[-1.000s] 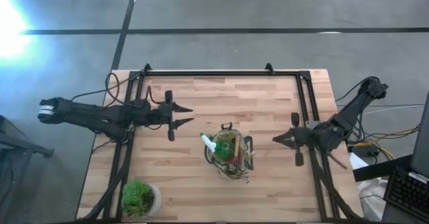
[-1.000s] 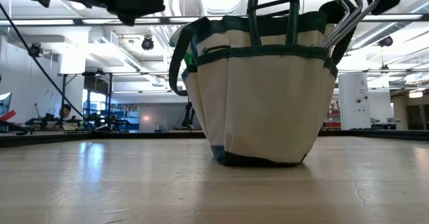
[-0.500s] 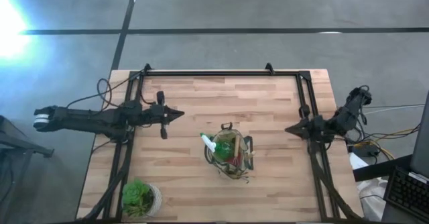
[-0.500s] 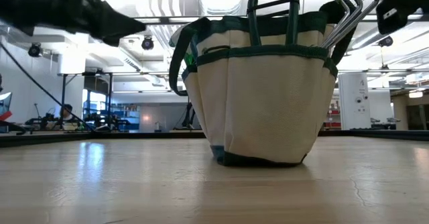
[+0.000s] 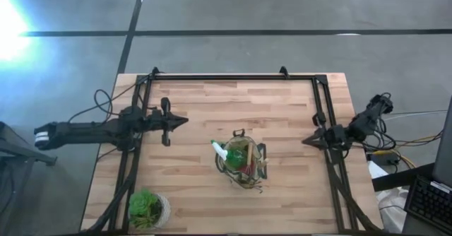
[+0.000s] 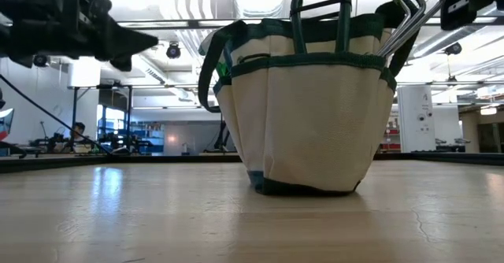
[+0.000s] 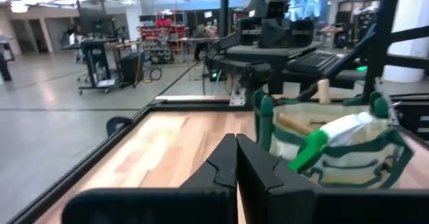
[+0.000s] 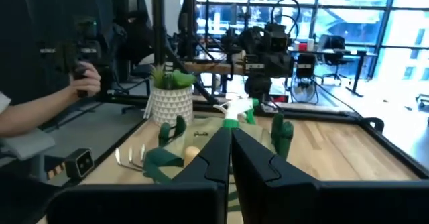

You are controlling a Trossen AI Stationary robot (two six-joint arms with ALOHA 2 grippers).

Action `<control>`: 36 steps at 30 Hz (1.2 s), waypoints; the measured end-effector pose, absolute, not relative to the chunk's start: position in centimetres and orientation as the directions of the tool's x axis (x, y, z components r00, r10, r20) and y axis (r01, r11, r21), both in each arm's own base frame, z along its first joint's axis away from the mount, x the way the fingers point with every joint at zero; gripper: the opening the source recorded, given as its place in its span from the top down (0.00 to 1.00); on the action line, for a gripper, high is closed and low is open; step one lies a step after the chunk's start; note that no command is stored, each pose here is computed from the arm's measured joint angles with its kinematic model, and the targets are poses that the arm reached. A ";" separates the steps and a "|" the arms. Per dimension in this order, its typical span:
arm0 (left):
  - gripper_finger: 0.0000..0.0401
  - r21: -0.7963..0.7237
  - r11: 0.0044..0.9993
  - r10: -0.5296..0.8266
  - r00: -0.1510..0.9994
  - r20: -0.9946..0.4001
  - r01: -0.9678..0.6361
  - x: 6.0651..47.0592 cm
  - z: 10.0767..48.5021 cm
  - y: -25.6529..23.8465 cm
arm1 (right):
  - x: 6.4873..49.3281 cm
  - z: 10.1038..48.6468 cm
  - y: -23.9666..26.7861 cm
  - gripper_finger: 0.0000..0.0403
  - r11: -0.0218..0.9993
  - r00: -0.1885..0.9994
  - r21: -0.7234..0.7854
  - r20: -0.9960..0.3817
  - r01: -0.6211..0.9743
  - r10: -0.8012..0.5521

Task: Pick & Place Garden tools in Gardening bag
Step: Return to Home Position

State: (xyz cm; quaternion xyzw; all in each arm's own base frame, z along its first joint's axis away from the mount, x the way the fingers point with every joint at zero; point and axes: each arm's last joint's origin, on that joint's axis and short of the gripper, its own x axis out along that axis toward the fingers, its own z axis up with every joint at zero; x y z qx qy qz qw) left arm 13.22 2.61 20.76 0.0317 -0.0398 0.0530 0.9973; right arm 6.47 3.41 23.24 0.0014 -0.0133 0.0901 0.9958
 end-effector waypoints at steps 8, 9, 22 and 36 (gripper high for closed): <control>0.99 0.026 0.994 0.108 0.993 0.049 -0.109 12.9 19.3 3.2 | 7.9 19.7 3.9 0.98 0.978 0.979 0.053 0.055 -0.201 0.198; 0.99 0.025 0.993 0.111 0.993 0.043 -0.112 12.9 19.1 3.2 | 8.1 19.2 3.8 0.98 0.979 0.980 0.057 0.052 -0.197 0.194; 0.97 0.021 0.927 0.375 0.927 -0.028 -0.375 12.5 17.3 3.9 | 9.4 17.1 2.1 0.98 0.996 0.998 0.054 0.000 -0.069 0.069; 0.97 0.022 0.927 0.374 0.926 -0.044 -0.374 12.5 17.1 3.9 | 9.2 17.2 0.0 0.98 0.866 0.867 0.038 -0.012 0.498 -0.498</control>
